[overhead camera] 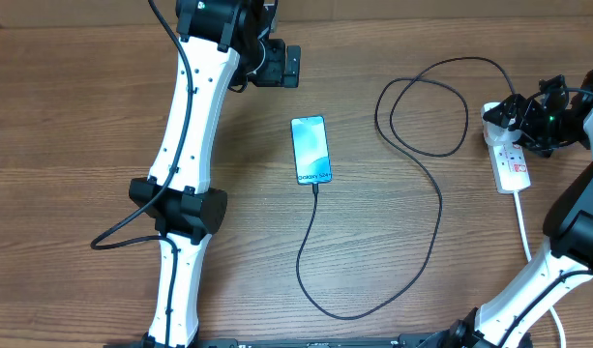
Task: Plug charger to phone and switch on socket
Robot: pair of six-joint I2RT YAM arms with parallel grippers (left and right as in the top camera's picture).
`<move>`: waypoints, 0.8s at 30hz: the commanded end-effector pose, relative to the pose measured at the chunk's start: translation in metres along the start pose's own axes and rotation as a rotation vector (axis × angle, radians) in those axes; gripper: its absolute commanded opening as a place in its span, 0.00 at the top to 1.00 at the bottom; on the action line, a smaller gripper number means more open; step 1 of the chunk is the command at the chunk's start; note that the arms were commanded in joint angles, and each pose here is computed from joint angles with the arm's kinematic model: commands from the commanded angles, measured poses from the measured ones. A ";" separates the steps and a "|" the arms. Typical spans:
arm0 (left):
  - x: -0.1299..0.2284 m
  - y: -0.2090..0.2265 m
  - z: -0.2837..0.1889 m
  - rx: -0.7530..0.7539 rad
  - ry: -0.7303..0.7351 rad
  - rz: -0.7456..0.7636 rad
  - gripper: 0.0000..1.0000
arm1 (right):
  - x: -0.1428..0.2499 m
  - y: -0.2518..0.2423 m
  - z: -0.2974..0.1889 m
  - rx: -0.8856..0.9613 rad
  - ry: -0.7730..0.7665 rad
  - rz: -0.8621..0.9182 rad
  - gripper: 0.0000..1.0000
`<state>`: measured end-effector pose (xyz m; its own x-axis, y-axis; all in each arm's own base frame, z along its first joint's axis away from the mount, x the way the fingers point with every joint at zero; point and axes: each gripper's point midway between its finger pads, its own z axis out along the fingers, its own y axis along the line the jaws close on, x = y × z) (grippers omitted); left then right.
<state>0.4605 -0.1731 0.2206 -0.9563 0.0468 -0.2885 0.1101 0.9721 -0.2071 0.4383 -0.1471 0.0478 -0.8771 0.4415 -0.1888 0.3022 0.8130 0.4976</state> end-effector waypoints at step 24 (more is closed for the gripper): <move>-0.003 0.003 -0.006 -0.010 -0.023 0.013 0.00 | 0.035 -0.016 0.017 -0.007 0.115 0.121 0.00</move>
<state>0.4605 -0.1731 0.2206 -0.9563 0.0468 -0.2885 0.1101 0.9721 -0.2071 0.4362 -0.1487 0.0495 -0.8742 0.4488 -0.1856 0.3008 0.8004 0.5186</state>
